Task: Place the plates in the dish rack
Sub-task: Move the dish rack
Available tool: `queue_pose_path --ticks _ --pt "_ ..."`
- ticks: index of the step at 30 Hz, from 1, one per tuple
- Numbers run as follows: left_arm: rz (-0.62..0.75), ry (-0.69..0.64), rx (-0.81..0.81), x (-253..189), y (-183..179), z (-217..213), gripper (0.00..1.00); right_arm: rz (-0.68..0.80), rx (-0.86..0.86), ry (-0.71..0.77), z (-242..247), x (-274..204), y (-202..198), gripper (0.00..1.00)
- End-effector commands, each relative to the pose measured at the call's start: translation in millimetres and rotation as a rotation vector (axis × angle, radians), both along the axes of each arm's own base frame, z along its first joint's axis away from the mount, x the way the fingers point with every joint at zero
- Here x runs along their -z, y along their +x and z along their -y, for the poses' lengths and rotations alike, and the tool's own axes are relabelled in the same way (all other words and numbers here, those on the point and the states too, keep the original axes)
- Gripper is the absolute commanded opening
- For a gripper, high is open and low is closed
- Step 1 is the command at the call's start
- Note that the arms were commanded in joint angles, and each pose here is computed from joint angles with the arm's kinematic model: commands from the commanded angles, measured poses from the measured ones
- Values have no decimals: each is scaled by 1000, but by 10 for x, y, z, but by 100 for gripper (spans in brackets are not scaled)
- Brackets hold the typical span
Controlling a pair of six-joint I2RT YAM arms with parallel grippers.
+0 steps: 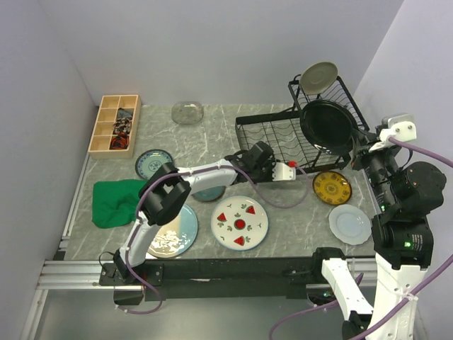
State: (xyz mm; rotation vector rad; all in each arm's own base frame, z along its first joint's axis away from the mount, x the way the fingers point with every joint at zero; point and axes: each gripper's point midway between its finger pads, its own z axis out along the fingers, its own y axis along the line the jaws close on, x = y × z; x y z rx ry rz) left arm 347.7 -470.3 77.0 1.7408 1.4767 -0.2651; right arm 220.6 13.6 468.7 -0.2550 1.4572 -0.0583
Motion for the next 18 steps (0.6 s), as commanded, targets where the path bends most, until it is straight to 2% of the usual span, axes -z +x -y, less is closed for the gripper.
queue_pose_path --ticks 1,13,18 --pt "109 -8 -47 -322 418 -388 34 76 38 -22 74 -169 12 0" --pt "155 49 26 -189 572 -791 30 63 87 -85 190 -175 276 0" --pt "171 -56 14 -436 593 -699 34 55 103 -169 254 -244 506 0"
